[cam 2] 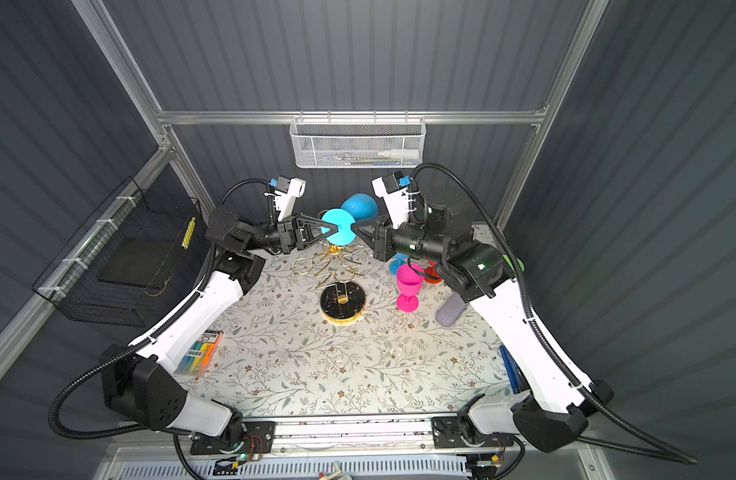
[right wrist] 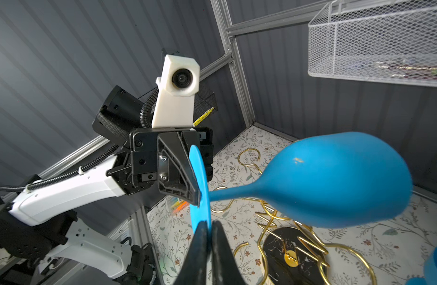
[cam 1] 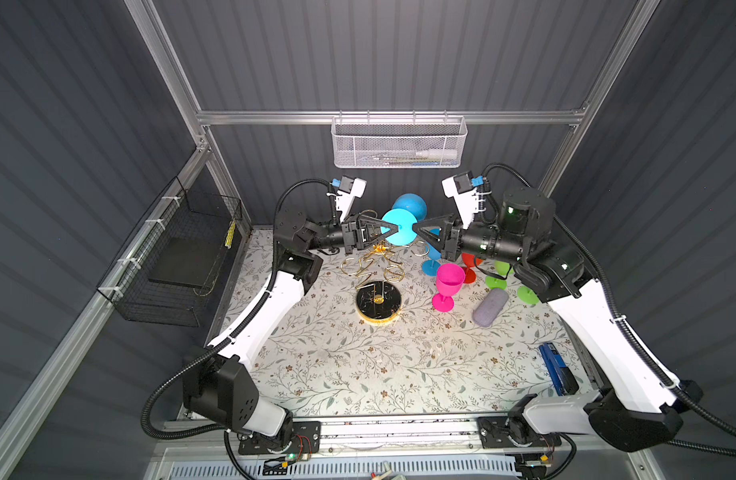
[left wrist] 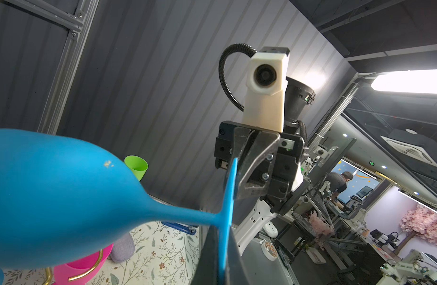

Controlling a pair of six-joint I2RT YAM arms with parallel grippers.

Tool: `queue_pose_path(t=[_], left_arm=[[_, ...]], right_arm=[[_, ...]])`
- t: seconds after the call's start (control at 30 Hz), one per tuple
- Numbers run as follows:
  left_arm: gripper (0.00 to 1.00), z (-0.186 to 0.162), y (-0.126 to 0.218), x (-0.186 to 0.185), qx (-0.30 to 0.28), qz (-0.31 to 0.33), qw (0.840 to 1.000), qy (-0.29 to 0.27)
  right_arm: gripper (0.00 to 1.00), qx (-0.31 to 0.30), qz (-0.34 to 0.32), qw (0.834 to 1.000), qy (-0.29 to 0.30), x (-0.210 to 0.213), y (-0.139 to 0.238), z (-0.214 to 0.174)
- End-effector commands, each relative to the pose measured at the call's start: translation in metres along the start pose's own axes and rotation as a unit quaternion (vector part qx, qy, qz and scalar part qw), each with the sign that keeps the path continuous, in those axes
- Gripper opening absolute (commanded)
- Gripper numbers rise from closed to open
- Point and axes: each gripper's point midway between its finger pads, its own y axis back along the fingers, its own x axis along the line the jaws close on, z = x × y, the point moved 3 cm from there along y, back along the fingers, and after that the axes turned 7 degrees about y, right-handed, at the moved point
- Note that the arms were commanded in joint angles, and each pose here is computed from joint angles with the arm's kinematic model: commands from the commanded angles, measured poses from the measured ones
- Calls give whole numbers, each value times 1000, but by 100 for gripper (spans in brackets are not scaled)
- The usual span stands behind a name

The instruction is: Take the wine glass off the wine glass rack

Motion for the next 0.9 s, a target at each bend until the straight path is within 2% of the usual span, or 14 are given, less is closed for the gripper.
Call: queue_pose_path(t=[0.0,0.03,0.13,0.27,0.43,0.63,0.87], left_arm=[[0,18,-3,-18,-12,1,1000,17],[0,19,-3,-18,-13,5,999,31],[0,21,-2,-22,-16,5,999,48],[0,23,0,-30,-19,4,998,53],[0,25,0,-38,-19,-6,998,52],[0,25,0,-40,-19,-11,998,57],[0,26,0,-43,-17,-16,998,62]], right_arm=[[34,-23,-40,999,27,0,23,4],[43,-30,-50,998,38,-1,30,2],[62,-63,-97,991,74,-5,55,-4],[79,-114,-147,971,151,-10,77,-10],[89,-135,-160,949,237,-15,73,-19],[98,-132,-157,933,296,-26,45,-20],[99,-126,-151,923,330,-38,13,-20]])
